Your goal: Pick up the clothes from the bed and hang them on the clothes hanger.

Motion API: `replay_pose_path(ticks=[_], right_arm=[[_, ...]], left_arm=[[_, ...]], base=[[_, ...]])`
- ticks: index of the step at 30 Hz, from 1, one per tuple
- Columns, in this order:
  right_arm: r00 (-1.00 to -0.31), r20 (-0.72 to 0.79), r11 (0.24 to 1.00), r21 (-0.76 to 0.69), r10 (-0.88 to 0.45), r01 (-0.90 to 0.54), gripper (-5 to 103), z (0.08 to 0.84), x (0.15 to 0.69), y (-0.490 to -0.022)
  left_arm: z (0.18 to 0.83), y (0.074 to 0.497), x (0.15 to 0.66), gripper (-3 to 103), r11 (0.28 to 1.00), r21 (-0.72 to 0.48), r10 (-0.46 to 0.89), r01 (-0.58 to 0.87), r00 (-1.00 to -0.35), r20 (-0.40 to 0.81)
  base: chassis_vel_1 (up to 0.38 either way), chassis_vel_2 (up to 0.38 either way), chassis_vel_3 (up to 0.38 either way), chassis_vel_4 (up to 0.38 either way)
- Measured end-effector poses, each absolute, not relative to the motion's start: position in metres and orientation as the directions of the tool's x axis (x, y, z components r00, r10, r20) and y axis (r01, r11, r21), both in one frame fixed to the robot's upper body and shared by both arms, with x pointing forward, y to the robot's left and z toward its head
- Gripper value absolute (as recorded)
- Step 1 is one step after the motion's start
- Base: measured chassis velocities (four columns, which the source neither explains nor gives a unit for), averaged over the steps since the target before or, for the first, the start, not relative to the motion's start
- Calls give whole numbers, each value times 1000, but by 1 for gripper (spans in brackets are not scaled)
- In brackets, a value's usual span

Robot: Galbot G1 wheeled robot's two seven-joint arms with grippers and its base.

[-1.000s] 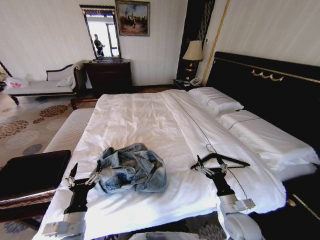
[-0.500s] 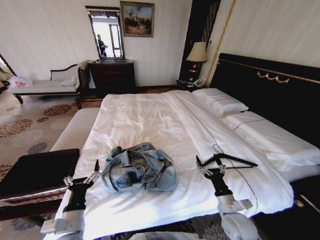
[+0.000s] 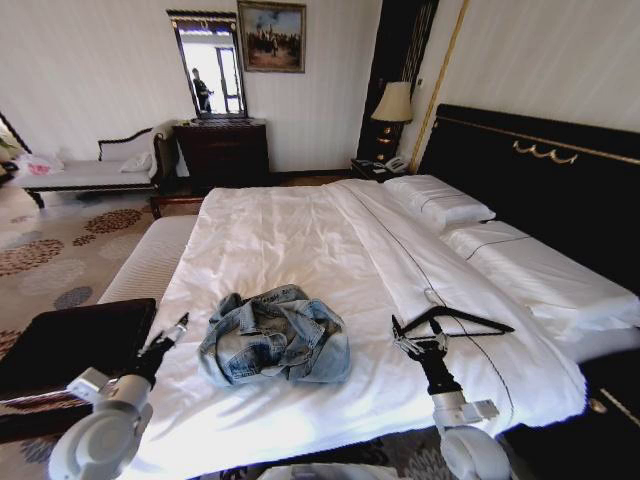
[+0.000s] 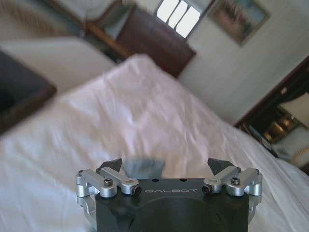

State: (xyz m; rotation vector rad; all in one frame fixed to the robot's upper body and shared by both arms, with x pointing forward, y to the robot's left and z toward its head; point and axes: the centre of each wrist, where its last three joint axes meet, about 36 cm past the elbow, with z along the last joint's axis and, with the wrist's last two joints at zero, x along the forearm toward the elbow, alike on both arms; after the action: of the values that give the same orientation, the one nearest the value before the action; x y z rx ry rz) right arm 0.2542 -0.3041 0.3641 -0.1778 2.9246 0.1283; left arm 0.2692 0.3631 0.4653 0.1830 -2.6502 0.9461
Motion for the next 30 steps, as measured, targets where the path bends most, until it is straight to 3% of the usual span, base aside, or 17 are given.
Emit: replay_pose_path(ticks=[7,19,26,30], right_arm=[[-976,-198,992,67,-91,-106,100,357,254,-308],[-980,-178,994,59,-83,-95,100,348,252,-309],[-983,-172,995,61,-63,-75,100,346,254,-308],[-985,-164,995,64,-59,-70,100,343,254,-308]], left_arm=[[446,355,277,100,740,-632,98,-229,-894,438],[423,365,295,103,735,-619,99,-279,-858,504],[416,359,301,85,731,-633,130,-256,-858,497],[414,361,301,64,727,-637,132,-255,-859,495]], base=[[0,0,0,0],[0,0,0,0],[0,0,0,0],[0,0,0,0]])
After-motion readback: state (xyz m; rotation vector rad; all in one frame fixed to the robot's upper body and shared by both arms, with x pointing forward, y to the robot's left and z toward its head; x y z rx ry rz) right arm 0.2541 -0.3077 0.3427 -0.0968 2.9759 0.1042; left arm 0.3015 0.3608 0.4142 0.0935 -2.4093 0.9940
